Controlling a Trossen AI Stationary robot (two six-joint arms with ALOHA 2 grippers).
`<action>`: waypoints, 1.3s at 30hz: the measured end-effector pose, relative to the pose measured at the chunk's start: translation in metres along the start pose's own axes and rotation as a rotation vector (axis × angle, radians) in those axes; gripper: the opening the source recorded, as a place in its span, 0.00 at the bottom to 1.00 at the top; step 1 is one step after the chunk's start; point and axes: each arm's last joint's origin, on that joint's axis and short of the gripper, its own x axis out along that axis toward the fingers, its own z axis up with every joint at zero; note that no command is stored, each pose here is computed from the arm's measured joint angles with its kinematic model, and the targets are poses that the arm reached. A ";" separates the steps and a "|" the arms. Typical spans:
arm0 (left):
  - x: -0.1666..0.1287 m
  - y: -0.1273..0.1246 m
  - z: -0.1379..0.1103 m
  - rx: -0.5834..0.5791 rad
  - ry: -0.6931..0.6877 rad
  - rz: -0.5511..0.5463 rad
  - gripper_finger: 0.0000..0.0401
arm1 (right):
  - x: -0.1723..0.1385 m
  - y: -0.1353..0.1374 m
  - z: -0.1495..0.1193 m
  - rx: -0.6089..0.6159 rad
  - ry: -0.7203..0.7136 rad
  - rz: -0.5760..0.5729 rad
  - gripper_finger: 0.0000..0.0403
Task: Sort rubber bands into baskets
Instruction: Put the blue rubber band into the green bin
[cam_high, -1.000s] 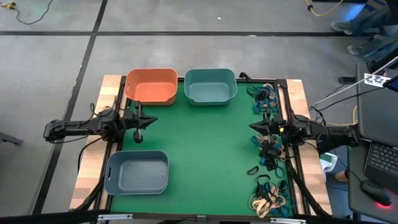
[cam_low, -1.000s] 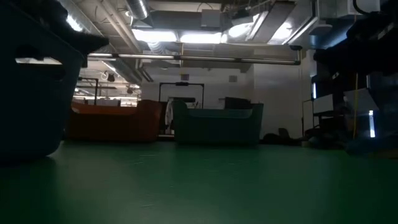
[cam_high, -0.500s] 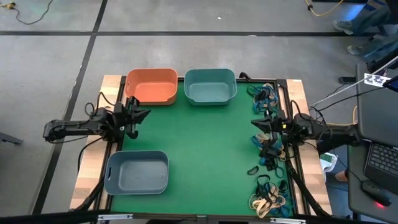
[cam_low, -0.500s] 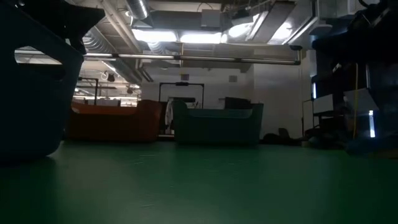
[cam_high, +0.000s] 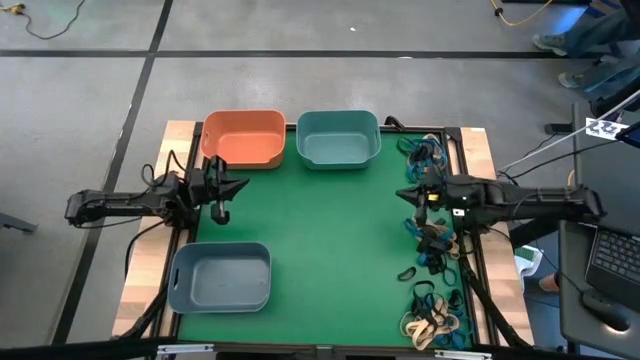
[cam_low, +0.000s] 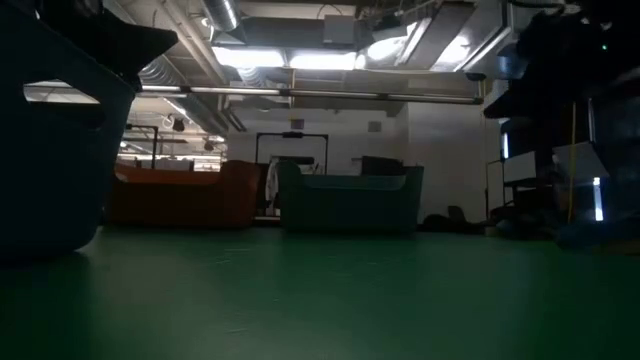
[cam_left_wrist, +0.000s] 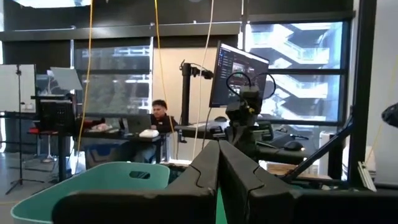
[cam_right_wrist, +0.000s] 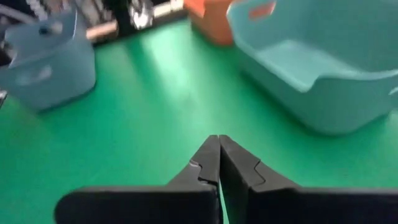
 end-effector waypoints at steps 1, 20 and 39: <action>0.000 0.000 0.000 0.005 -0.004 0.000 0.01 | 0.000 0.002 0.004 0.013 0.045 0.012 0.02; 0.000 0.000 0.004 0.349 -0.035 0.007 0.01 | 0.007 0.009 0.006 0.284 0.542 -0.070 0.07; 0.000 0.000 0.008 0.281 -0.079 0.012 0.01 | 0.048 0.010 -0.023 0.340 0.897 -0.226 0.47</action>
